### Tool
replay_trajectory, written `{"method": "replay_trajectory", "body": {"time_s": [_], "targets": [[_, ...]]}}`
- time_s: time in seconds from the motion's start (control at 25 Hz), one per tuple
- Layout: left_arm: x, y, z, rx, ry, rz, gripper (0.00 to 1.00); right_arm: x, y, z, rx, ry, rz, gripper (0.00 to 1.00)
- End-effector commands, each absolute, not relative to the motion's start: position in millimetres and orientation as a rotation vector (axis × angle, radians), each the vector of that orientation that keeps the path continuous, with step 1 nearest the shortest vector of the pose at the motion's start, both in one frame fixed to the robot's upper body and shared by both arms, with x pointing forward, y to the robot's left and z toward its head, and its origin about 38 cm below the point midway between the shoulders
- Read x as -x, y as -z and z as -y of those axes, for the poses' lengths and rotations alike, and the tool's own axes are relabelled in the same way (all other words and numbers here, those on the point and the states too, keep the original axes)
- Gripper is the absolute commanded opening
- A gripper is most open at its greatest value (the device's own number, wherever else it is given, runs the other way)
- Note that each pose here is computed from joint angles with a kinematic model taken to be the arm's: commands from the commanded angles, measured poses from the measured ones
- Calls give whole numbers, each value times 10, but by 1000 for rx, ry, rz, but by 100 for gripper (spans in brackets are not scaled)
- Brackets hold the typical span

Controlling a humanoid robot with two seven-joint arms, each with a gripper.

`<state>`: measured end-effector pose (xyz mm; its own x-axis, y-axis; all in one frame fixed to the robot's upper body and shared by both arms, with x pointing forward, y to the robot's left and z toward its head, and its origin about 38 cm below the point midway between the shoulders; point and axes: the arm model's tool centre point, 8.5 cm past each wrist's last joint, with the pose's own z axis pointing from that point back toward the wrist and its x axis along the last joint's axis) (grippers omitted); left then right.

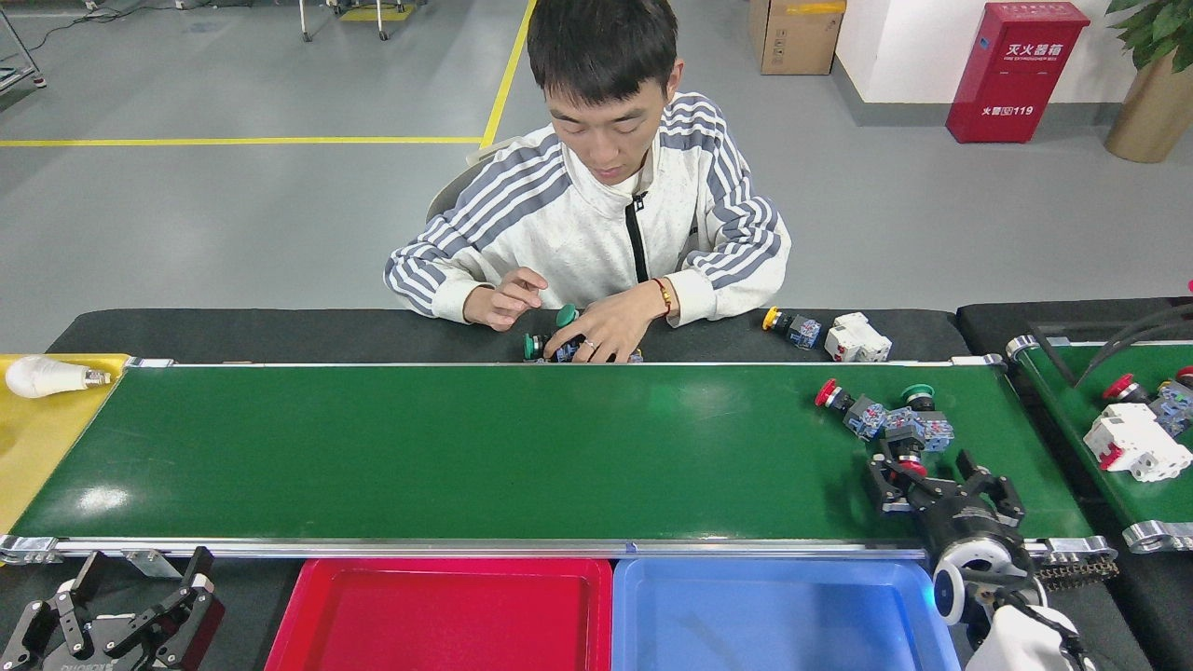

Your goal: Pick switch part from conveyor to tray

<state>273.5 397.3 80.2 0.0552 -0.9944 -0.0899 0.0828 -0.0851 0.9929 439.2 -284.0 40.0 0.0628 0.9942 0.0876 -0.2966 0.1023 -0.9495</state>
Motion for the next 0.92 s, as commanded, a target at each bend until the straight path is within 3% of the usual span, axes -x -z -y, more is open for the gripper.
{"method": "replay_trajectory", "body": {"time_s": [0.0,0.2,0.36,0.56,0.6,0.64,0.68,0.72,0.88], "targets": [[-2755,-881,-3999,-1267,1275,1069,100,-4468,-536,2841,964,-1218,1029,9],[-2747,-868,-4007,-1264,1274,1065,100,-4455,-634,2757,979,-1230,1084,4],[-2753,-883,-4004,-1267,1273,1069,100,-4238,-795,2264,927,-1381,1281,3],[-2750,-878,-3995,-1264,1274,1069,100,-3765,-853,913,700,-1721,1620,2],[-2752,-877,-3988,-1262,1276,1071,100,-3676,-869,624,674,-1782,1668,6],[-2752,-877,-3988,-1262,1276,1071,100,-3582,-876,328,660,-1855,1704,38],[-2747,-872,-3988,-1261,1277,1070,100,-3526,-880,160,659,-1898,1721,77],[-2747,-870,-3985,-1260,1276,1070,100,-3424,-844,-46,635,-1951,1742,100],[-2791,-867,-3916,-1252,1286,1087,100,-3272,-724,-306,529,-2010,1791,100]]}}
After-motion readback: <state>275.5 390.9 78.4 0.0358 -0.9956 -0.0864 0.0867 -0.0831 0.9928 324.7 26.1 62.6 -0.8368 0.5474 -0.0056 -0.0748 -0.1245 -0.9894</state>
